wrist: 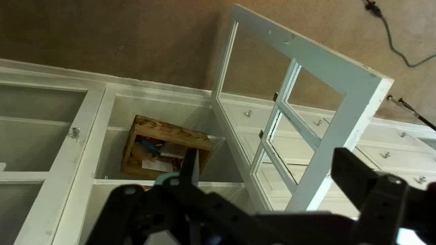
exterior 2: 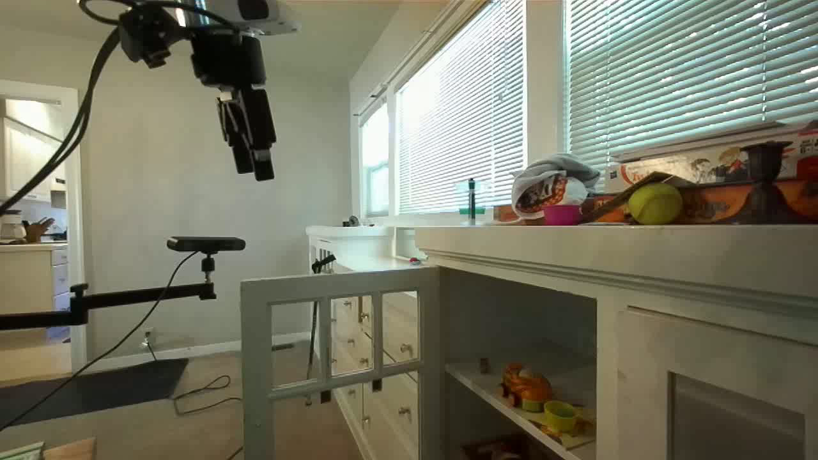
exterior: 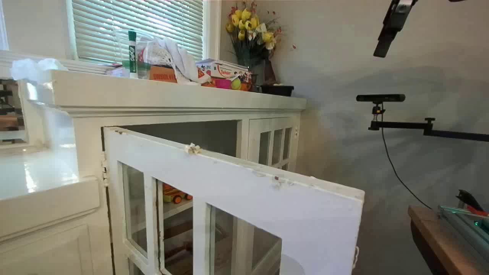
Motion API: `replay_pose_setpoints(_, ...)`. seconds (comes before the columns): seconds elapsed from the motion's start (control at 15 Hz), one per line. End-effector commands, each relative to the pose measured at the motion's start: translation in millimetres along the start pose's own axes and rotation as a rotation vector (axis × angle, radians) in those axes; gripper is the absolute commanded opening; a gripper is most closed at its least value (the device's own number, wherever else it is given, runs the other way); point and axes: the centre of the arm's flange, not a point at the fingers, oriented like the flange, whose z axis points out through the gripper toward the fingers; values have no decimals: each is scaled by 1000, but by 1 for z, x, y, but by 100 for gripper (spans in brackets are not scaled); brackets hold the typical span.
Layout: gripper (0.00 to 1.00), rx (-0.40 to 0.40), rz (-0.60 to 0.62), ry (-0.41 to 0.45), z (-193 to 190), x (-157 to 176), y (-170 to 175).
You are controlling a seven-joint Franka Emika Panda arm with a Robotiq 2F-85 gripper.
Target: Use the towel to wipe the top of the dresser
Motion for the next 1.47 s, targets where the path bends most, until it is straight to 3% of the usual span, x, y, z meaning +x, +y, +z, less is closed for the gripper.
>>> replay_pose_setpoints(0.0,100,0,0,0,0,0,0)
replay_pose_setpoints(0.53,100,0,0,0,0,0,0)
replay_pose_setpoints(0.73,100,-99,45,23,-6,8,7)
replay_pose_setpoints(1.0,100,-288,92,104,-26,32,25)
replay_pose_setpoints(1.4,100,-489,38,226,-77,85,43)
